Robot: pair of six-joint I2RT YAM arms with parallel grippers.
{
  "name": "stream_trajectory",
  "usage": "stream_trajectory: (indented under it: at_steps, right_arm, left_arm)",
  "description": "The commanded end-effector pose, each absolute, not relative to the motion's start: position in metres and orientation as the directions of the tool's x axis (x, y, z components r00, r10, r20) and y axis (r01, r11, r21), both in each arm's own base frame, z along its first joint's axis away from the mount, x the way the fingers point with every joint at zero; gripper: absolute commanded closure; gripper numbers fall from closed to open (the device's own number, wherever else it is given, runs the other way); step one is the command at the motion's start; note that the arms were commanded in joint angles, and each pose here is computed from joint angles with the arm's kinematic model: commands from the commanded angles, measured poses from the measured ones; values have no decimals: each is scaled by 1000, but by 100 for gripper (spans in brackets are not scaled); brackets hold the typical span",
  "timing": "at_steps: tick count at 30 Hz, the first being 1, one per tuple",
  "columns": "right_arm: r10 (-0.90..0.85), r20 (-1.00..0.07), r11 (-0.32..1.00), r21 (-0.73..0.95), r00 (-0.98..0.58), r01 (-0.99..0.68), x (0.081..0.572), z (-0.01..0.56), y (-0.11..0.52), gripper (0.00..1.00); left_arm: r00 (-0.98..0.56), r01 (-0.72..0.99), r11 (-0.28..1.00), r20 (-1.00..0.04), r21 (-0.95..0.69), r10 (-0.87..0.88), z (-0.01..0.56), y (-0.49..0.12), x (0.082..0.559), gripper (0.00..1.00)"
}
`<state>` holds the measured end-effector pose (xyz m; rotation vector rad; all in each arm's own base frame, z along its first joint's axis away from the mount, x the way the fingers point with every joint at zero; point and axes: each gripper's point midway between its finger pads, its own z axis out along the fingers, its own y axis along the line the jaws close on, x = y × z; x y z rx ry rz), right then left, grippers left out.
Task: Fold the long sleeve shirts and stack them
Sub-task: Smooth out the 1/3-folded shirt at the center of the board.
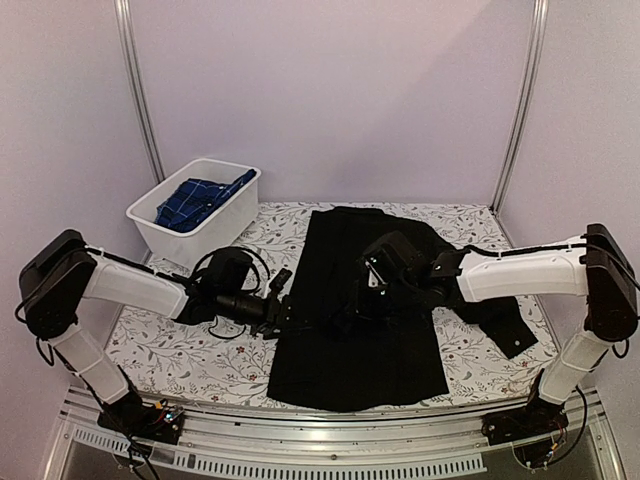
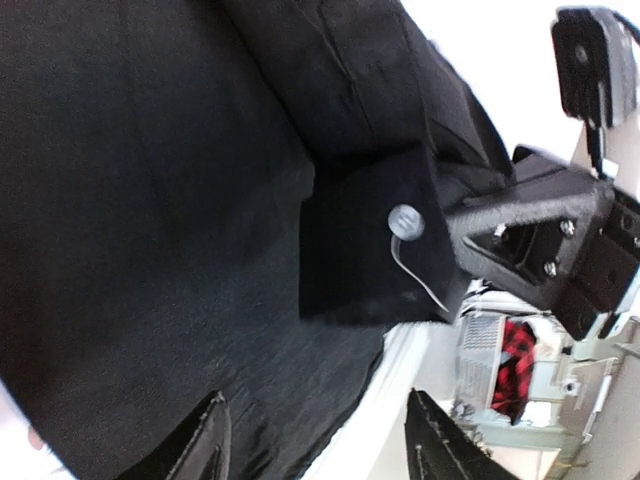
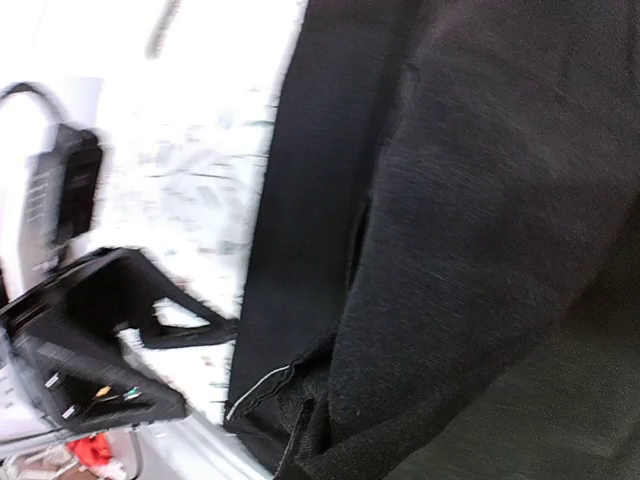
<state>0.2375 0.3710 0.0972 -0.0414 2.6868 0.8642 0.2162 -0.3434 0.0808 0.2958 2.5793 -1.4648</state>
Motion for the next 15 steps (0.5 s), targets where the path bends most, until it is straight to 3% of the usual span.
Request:
stream_trajectory:
  at_steps: [1,10,15]
  right_arm:
    - [70,-403,595,751,-913,-286,241,178,415,100]
    - [128,-381,333,886,-915,-322,241,215,434,100]
    - [172,-361,253,915,-916,-313,241,221,434,100]
  left_arm:
    - [-977,201,352,-214,-914,3,119,-331,229,38]
    - [-977,124,200,-155,-972,-147,158,-296,239,31]
    - [-973,99,125,-122,-987,-195,176,-290,240,30]
